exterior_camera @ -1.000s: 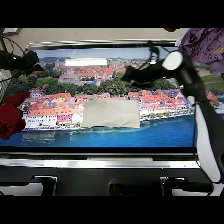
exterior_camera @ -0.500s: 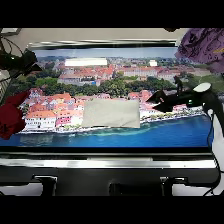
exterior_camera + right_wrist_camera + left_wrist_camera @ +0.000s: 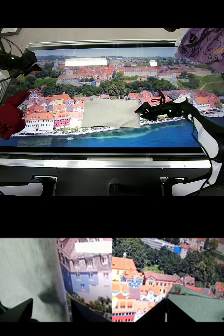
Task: Fold the clothes and pants, and hang the long-sleeved shirts on hangers.
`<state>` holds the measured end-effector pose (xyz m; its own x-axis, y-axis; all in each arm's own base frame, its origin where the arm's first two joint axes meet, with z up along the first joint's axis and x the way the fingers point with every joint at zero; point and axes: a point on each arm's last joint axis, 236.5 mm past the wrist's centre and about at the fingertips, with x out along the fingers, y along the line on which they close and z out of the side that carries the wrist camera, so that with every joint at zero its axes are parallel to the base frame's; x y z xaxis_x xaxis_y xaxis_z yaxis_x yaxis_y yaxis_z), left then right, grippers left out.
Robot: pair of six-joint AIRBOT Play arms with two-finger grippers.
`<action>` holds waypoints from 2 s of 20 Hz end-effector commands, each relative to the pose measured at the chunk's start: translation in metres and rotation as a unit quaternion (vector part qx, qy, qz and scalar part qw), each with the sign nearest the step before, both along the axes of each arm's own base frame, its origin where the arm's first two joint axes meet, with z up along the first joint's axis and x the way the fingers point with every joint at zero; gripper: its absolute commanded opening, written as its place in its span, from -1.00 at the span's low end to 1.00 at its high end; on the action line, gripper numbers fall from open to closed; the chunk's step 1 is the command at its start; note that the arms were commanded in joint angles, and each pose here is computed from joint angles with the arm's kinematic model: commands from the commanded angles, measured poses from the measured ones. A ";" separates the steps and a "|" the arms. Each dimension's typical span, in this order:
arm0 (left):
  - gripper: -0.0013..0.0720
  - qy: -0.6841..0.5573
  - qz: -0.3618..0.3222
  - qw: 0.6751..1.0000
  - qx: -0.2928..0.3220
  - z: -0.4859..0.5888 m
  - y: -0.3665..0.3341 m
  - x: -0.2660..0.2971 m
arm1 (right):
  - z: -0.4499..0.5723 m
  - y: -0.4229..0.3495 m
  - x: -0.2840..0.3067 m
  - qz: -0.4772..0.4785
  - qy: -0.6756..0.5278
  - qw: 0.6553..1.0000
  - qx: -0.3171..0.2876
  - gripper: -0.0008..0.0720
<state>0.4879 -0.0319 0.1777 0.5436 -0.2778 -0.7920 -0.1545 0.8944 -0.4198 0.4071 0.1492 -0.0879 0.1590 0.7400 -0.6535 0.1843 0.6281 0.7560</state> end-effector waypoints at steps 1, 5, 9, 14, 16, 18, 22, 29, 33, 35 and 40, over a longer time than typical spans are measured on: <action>-0.91 0.000 0.001 1.000 0.002 0.000 0.001 0.000 | -0.008 0.013 0.005 -0.004 -0.011 1.000 -0.010 -0.15; -0.91 0.001 0.005 1.000 0.012 -0.002 0.006 0.000 | 0.018 0.014 0.028 -0.026 -0.030 0.999 0.007 -0.89; -0.91 0.001 0.006 1.000 0.014 -0.002 0.007 0.000 | 0.065 -0.018 0.082 -0.076 -0.057 0.995 -0.043 -0.89; -0.90 0.004 0.006 1.000 0.013 -0.004 0.007 0.000 | 0.146 -0.099 0.145 -0.195 -0.118 0.972 -0.054 -0.89; -0.90 0.004 0.006 1.000 0.014 -0.004 0.007 0.000 | 0.173 -0.142 0.158 -0.241 -0.138 0.959 -0.057 -0.89; -0.90 0.004 0.007 1.000 0.017 -0.005 0.009 0.000 | 0.198 -0.190 0.164 -0.291 -0.154 0.943 -0.054 -0.89; -0.90 0.005 0.012 1.000 0.028 -0.006 0.014 0.000 | 0.229 -0.296 0.156 -0.388 -0.172 0.902 -0.083 -0.89; -0.90 0.005 0.012 0.999 0.029 -0.006 0.014 0.000 | 0.179 -0.451 0.024 -0.530 0.025 0.812 -0.244 -0.89; -0.90 0.005 0.012 0.999 0.029 -0.006 0.014 0.000 | 0.151 -0.459 -0.034 -0.522 0.107 0.792 -0.299 -0.89; -0.90 0.005 0.012 0.999 0.029 -0.006 0.014 0.000 | 0.127 -0.450 -0.065 -0.511 0.153 0.784 -0.318 -0.89; -0.90 0.005 0.012 0.999 0.029 -0.006 0.014 0.000 | 0.082 -0.419 -0.154 -0.508 0.247 0.741 -0.362 -0.89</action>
<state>0.4876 -0.0179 0.1717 0.5406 -0.2184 -0.8124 -0.1805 0.9131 -0.3656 0.3089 -0.2800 0.0154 0.1452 -0.1395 -0.9795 0.9656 0.2360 0.1095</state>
